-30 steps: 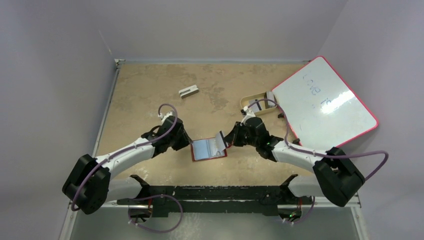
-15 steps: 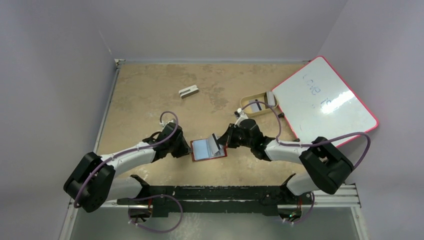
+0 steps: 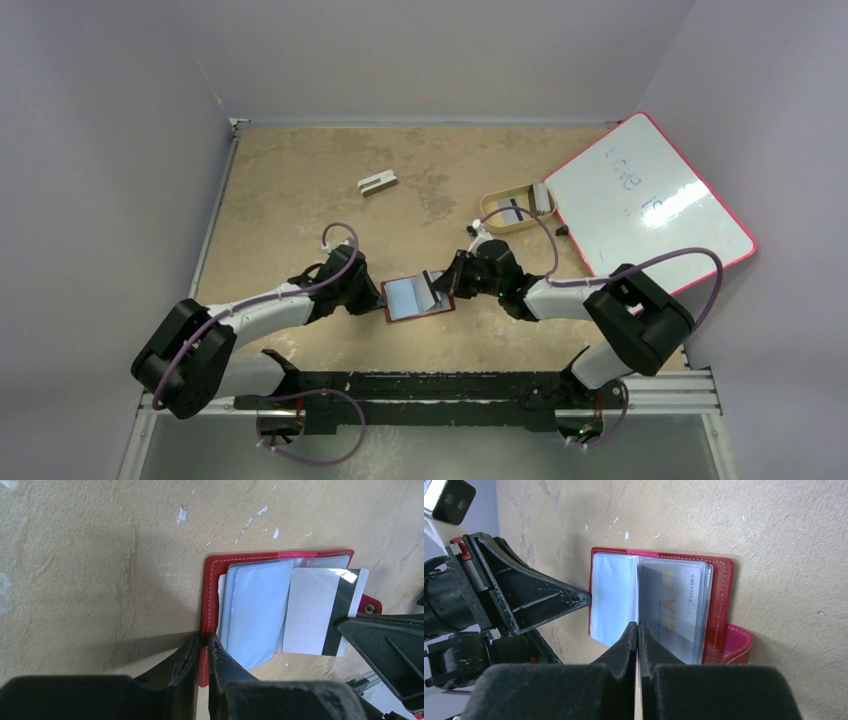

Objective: Put the credit cards into the card holder
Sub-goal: Insert the credit card into the card holder.

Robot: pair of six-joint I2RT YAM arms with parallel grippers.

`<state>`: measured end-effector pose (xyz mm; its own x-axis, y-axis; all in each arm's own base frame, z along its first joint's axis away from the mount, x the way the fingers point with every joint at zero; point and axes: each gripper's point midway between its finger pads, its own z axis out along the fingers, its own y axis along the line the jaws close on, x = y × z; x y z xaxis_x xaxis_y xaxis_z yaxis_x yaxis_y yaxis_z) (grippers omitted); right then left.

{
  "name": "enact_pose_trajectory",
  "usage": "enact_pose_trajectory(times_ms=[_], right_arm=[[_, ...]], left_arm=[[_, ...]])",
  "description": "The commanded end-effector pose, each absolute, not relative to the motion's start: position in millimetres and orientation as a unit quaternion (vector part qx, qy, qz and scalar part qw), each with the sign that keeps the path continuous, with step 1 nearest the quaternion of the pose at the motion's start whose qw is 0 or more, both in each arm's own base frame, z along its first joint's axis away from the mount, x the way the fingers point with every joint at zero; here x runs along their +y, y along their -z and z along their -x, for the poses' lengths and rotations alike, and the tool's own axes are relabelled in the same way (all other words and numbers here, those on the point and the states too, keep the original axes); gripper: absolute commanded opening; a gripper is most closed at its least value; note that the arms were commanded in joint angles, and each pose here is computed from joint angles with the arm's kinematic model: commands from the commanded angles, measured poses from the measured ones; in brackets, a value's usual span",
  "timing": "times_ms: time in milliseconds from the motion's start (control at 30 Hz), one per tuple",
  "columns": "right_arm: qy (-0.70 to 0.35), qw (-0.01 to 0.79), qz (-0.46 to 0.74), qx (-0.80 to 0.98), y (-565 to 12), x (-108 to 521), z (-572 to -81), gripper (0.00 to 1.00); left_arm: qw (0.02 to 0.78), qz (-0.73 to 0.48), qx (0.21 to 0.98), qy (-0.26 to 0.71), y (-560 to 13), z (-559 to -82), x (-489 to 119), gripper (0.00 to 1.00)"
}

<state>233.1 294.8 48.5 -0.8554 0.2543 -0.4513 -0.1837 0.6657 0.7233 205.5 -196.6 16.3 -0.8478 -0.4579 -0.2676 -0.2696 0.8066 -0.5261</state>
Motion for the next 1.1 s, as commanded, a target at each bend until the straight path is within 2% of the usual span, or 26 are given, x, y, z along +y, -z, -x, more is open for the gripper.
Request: enact_pose_trajectory(times_ms=[0,367,767,1067], right_arm=[[-0.431,0.27,-0.013,0.861,-54.2,302.7,-231.8,0.0],[-0.437,0.245,-0.01,0.865,-39.4,306.9,-225.9,0.0],[-0.437,0.276,-0.031,0.856,-41.8,302.9,-235.7,0.0],[-0.45,0.268,-0.035,0.851,-36.8,306.3,-233.6,0.0]], left_arm=[[0.193,0.203,0.929,0.242,-12.4,-207.5,-196.2,0.09],[0.19,0.202,0.931,0.236,-7.9,-206.4,-195.2,0.06],[0.184,0.21,0.931,0.235,-3.7,-202.9,-193.6,0.05],[0.175,0.212,0.93,0.244,1.7,-200.5,-197.1,0.04]])
